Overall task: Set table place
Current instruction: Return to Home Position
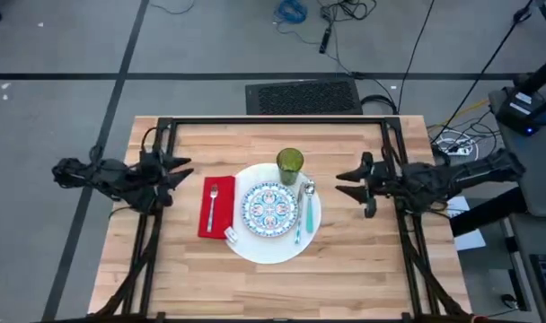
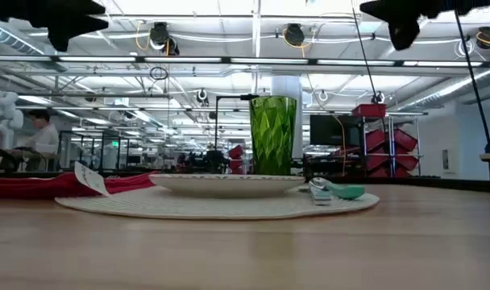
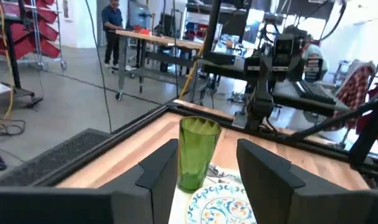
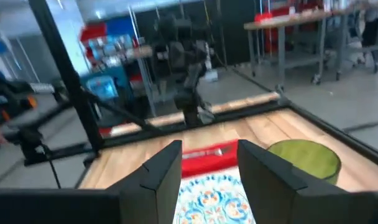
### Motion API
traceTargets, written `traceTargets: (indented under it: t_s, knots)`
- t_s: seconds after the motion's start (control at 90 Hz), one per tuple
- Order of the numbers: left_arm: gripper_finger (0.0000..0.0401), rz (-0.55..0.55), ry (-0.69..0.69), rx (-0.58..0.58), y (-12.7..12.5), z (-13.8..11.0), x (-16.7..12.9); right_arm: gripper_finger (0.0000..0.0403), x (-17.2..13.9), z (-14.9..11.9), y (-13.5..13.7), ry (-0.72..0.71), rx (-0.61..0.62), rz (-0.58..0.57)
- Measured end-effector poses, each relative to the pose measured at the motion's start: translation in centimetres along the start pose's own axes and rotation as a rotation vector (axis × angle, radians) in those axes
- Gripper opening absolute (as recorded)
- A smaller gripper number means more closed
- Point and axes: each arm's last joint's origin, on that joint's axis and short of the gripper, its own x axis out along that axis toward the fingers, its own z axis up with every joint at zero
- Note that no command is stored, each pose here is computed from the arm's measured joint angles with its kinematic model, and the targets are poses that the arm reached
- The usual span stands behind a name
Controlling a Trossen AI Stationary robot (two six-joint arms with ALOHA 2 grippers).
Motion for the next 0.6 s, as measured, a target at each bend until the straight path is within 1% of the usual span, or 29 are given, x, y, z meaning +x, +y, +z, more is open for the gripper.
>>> traceTargets:
  t_s: [0.144,0.278,0.467,0.6]
  knots:
    - [0.0149,-0.004,-0.02,-0.029,0.1,-1.6,0.2,0.0141,-1.2,-3.0,-1.0,-0.05,0.037,0.034]
    - [0.0149,-0.01,-0.057,-0.057,-0.1,-2.8,0.8,0.0141,-2.0,-5.0,-1.7,-0.086,0.081,0.059]
    - [0.0149,-0.005,-0.048,-0.05,-0.2,-3.8,1.2,0.0141,-2.7,-6.8,-2.6,-0.146,0.075,0.061]
    - [0.0149,0.061,-0.059,-0.052,0.0,-3.8,1.2,0.0141,-2.9,-7.3,-3.1,-0.126,0.069,0.048]
